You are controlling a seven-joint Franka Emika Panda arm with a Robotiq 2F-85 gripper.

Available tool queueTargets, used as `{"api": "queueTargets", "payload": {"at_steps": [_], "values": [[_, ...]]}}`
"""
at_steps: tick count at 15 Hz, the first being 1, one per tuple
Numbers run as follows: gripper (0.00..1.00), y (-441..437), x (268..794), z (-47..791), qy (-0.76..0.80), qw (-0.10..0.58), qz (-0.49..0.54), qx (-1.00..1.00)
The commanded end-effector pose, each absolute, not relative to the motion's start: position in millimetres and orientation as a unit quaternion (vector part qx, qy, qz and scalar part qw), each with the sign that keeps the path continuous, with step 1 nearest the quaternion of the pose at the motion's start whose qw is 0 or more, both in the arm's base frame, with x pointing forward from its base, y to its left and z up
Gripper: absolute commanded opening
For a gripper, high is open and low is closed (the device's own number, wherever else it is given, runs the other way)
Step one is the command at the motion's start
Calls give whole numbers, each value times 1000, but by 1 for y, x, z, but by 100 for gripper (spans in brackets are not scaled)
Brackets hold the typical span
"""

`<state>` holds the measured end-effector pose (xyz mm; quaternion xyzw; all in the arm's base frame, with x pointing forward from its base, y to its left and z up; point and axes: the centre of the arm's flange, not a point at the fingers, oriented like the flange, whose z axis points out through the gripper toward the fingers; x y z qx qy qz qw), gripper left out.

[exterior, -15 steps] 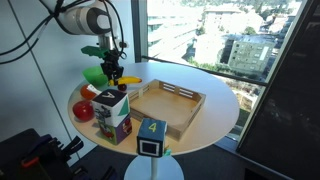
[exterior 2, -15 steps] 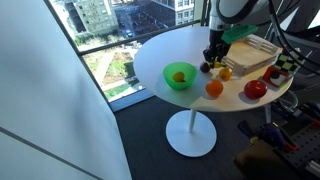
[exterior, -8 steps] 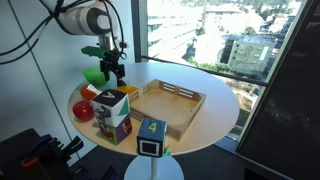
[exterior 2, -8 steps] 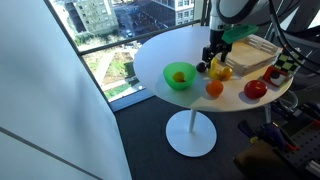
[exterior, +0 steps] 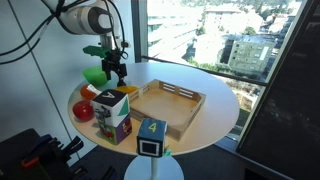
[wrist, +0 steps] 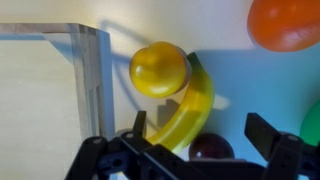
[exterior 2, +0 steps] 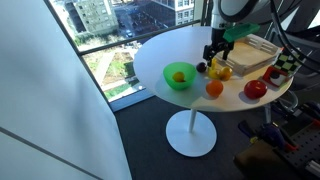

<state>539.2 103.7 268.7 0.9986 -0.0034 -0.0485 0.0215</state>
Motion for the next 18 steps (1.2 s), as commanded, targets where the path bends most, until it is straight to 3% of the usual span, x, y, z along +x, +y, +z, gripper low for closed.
{"api": "queueTargets", "payload": {"at_steps": [1, 18], "values": [[100, 96, 536, 288, -18, 21, -41, 999], [100, 96, 539, 306, -20, 25, -45, 998]]}}
